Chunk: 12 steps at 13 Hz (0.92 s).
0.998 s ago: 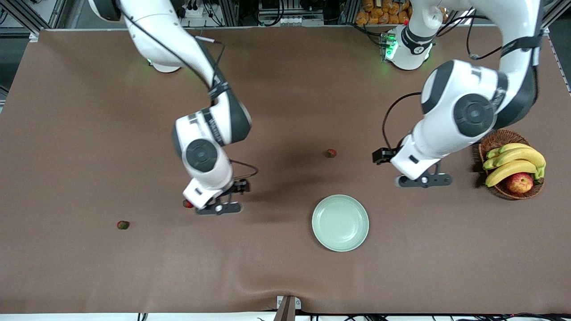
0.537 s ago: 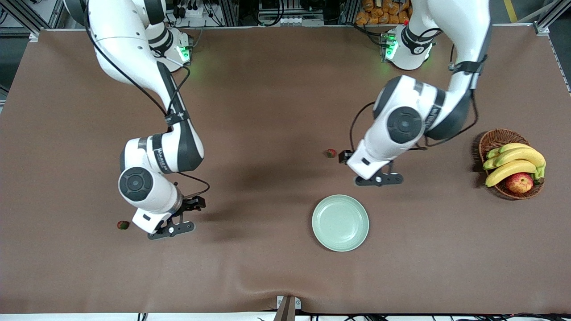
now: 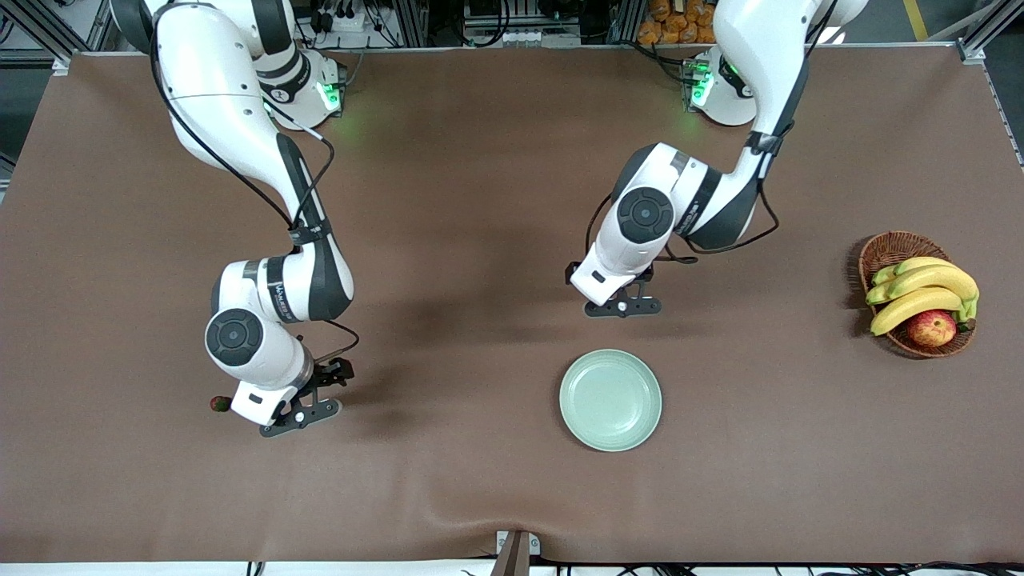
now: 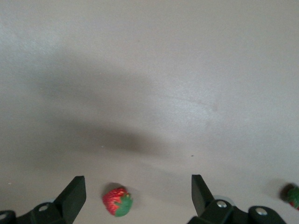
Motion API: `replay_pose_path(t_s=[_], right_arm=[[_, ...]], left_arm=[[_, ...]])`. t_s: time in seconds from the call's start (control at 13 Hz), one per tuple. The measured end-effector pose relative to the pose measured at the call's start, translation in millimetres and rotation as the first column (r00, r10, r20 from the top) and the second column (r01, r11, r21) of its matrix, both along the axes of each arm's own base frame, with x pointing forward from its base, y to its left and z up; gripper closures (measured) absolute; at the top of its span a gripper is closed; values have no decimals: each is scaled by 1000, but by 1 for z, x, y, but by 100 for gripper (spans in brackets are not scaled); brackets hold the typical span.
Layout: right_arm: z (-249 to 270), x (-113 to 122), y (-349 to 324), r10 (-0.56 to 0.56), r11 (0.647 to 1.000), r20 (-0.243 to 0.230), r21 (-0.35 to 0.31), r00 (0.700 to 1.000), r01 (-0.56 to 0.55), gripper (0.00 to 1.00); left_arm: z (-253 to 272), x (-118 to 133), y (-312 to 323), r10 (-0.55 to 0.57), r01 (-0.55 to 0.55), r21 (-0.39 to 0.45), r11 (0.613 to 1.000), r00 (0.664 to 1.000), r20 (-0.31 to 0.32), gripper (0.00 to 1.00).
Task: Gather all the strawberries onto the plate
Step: 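Reach the right gripper to another strawberry while the left gripper reaches the released one, then close both grippers on their strawberries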
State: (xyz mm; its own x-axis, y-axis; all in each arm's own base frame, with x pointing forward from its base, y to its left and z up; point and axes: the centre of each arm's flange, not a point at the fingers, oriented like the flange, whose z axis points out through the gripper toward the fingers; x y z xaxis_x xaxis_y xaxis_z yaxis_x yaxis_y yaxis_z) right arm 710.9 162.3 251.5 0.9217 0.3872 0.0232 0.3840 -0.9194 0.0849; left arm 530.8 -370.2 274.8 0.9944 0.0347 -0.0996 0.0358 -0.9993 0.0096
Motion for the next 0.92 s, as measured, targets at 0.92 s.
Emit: replay_pose_path(t_s=[0.92], right_arm=[[-67, -31, 7, 145, 989, -115, 27, 983, -143, 0]], left_arm=[[-86, -31, -11, 2, 0, 75, 997, 1000, -21, 13]])
